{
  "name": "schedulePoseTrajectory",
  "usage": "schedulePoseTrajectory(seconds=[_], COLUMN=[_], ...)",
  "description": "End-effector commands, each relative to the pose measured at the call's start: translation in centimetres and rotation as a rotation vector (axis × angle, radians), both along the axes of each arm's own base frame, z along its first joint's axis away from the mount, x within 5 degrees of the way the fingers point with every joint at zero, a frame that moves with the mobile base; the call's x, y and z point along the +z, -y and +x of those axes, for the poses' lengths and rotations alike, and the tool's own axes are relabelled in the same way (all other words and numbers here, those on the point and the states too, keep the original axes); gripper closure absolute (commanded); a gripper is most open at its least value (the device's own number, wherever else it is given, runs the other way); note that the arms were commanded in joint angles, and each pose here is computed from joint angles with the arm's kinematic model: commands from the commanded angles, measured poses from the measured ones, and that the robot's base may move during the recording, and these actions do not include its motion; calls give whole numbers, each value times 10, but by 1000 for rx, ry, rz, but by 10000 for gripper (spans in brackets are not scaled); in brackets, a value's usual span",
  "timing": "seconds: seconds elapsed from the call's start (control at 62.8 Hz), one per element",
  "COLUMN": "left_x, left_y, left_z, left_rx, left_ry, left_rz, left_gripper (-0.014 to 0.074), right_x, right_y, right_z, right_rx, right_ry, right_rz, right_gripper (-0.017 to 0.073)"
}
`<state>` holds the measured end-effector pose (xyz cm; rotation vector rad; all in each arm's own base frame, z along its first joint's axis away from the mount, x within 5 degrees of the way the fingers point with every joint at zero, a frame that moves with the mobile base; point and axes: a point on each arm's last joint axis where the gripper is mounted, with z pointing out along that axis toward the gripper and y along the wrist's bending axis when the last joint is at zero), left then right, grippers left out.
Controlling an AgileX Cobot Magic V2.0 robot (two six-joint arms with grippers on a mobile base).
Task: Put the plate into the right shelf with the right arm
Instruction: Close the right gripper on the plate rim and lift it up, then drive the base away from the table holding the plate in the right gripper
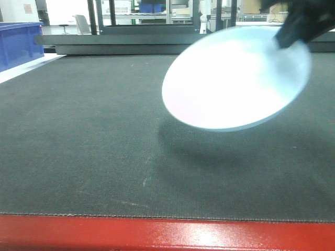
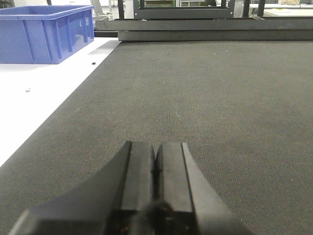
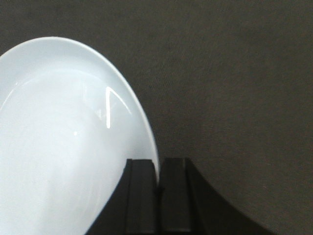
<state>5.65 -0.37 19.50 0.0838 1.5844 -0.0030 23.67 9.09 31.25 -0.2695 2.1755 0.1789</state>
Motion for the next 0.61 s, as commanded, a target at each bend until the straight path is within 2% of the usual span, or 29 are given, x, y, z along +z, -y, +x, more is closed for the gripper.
schedulePoseTrajectory(seconds=[0.0,0.319,0.59], left_x=[6,6,6], left_y=[-1,-1,-1], left_z=[-1,-1,-1], left_rx=[12,12,12], left_ry=[84,84,84], left_rz=[-11,-11,-11], left_gripper=[640,640,640], right_x=[35,85,110], right_y=[11,52,76], right_z=[-28,-118,-179], right_rx=[34,31,26], right_ry=[225,568,812], right_rz=[55,91,185], right_gripper=[504,504,504])
